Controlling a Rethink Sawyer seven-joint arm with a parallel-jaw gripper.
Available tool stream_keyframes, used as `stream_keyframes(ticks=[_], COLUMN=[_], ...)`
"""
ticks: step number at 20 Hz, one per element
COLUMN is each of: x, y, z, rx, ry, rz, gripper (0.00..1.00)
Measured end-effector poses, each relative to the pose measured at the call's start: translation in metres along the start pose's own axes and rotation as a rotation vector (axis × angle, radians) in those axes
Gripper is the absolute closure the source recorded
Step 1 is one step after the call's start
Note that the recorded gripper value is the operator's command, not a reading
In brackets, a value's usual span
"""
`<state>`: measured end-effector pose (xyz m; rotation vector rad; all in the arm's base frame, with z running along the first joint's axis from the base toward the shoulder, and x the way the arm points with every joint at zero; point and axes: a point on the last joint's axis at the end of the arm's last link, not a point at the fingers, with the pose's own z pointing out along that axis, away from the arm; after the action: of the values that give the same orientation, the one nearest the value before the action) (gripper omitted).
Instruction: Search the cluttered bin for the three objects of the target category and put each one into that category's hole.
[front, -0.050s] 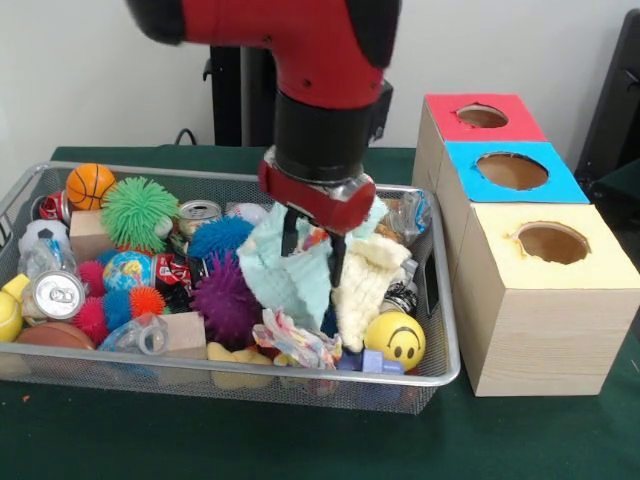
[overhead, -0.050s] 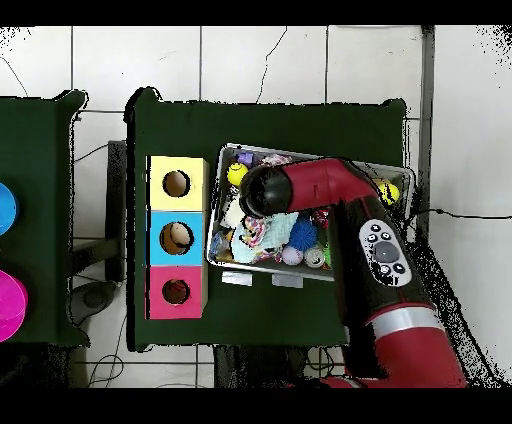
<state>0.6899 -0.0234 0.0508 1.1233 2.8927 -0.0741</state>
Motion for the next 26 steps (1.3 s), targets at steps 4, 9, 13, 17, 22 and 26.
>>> stream_keyframes(ticks=[4, 9, 13, 17, 22, 26], x=[-0.028, -0.051, -0.061, -0.066, -0.07, -0.07], y=[0.0, 0.005, 0.011, 0.016, 0.025, 0.042], z=[-0.028, -0.057, -0.071, -0.074, -0.062, -0.035], rx=[-0.054, -0.123, -0.154, -0.159, -0.156, -0.178], ry=[-0.001, -0.001, -0.015, -0.036, -0.093, -0.178], rz=[0.071, 0.126, 0.133, 0.123, 0.077, 0.005], gripper=[0.0, 0.0, 0.0, 0.0, 0.0, 0.0])
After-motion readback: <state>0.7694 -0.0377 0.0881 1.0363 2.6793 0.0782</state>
